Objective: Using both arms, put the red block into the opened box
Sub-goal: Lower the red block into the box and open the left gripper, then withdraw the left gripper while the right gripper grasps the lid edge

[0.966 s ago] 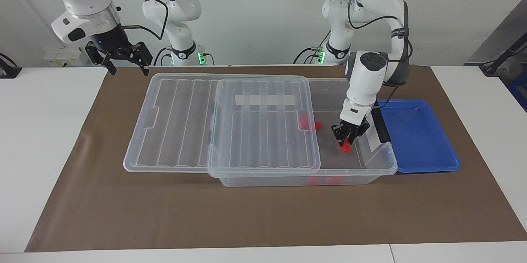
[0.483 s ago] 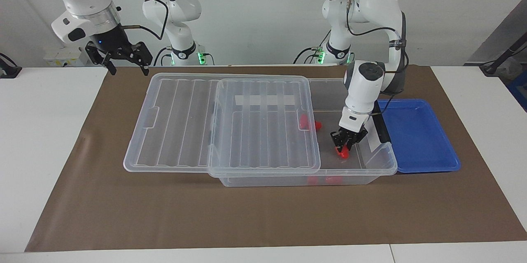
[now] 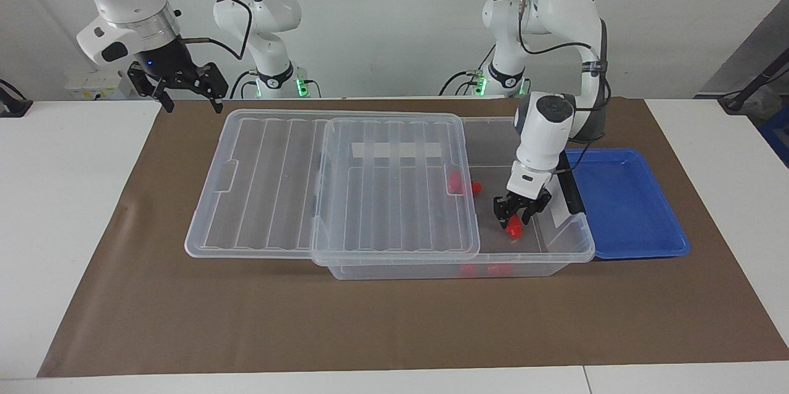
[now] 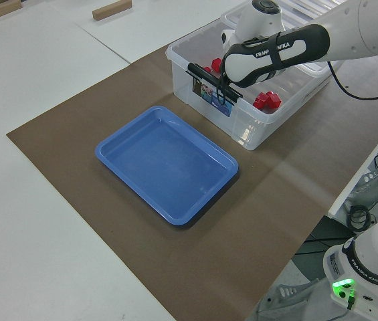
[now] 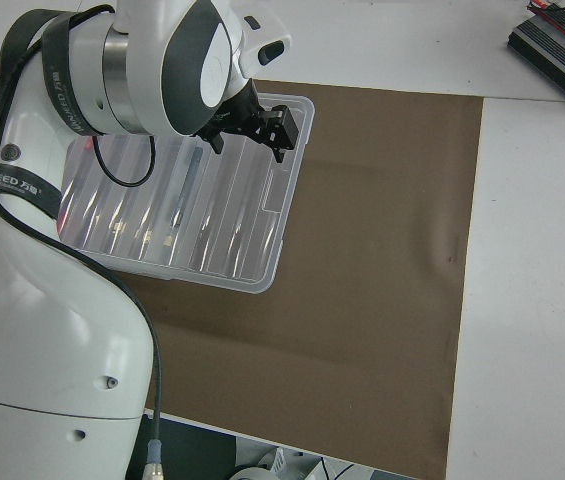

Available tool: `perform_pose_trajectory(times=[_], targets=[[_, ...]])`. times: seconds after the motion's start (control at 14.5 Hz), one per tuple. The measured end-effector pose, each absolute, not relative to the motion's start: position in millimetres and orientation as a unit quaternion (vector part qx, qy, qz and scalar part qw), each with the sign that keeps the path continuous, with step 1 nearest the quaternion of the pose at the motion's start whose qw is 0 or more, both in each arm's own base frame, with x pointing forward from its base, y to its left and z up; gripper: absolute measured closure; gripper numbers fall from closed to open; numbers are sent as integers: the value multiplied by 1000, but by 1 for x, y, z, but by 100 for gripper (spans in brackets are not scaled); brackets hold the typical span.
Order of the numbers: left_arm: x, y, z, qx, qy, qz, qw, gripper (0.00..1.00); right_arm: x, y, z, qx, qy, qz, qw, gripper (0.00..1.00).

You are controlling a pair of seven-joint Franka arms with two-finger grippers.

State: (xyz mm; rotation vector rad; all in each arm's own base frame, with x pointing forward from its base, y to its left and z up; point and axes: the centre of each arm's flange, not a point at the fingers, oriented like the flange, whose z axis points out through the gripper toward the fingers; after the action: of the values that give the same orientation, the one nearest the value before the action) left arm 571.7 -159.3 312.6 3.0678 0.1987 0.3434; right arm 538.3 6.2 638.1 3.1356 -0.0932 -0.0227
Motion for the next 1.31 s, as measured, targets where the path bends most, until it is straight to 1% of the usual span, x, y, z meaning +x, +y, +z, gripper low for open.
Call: perform_pose_trajectory(times=[0.07, 0.14, 0.21, 0.28, 0.48, 0.55, 0.62, 0.76, 0.83, 0.9, 1.1, 1.17, 1.24, 1.31], targets=[[572, -159, 313, 991, 64, 111, 24, 3, 538, 6, 638, 1000, -30, -7, 2, 4], [572, -159, 313, 991, 64, 111, 24, 0, 538, 6, 638, 1000, -30, -8, 2, 11], [572, -159, 312, 992, 64, 111, 24, 0, 539, 6, 637, 1000, -30, -7, 2, 11], [571, -159, 312, 992, 64, 109, 23, 0, 539, 5, 635, 1000, -31, -5, 2, 15], [572, -161, 321, 994, 63, 91, 13, 0, 545, -1, 624, 999, -36, 8, 1, 18], [573, -163, 330, 995, 62, 84, 9, 0, 547, -5, 620, 999, -40, 12, 1, 26], [574, -165, 344, 995, 61, 78, 4, 0, 549, -9, 616, 999, -44, 18, 1, 41], [575, -168, 377, 996, 60, 70, -3, 0, 553, -22, 604, 998, -55, 31, 1, 61], [574, -169, 393, 996, 60, 67, -7, 0, 555, -29, 596, 997, -61, 39, 1, 61], [573, -168, 407, 996, 61, 63, -11, 0, 558, -34, 586, 997, -65, 46, 1, 65], [570, -166, 443, 996, 65, 51, -21, 0, 564, -44, 559, 995, -74, 69, 2, 67], [570, -165, 454, 996, 67, 45, -25, 0, 566, -47, 550, 994, -76, 73, 2, 71], [570, -164, 467, 997, 68, 39, -29, 0, 568, -49, 542, 994, -77, 73, 2, 72], [569, -163, 481, 997, 68, 34, -32, 0, 571, -49, 535, 994, -78, 74, 3, 80]])
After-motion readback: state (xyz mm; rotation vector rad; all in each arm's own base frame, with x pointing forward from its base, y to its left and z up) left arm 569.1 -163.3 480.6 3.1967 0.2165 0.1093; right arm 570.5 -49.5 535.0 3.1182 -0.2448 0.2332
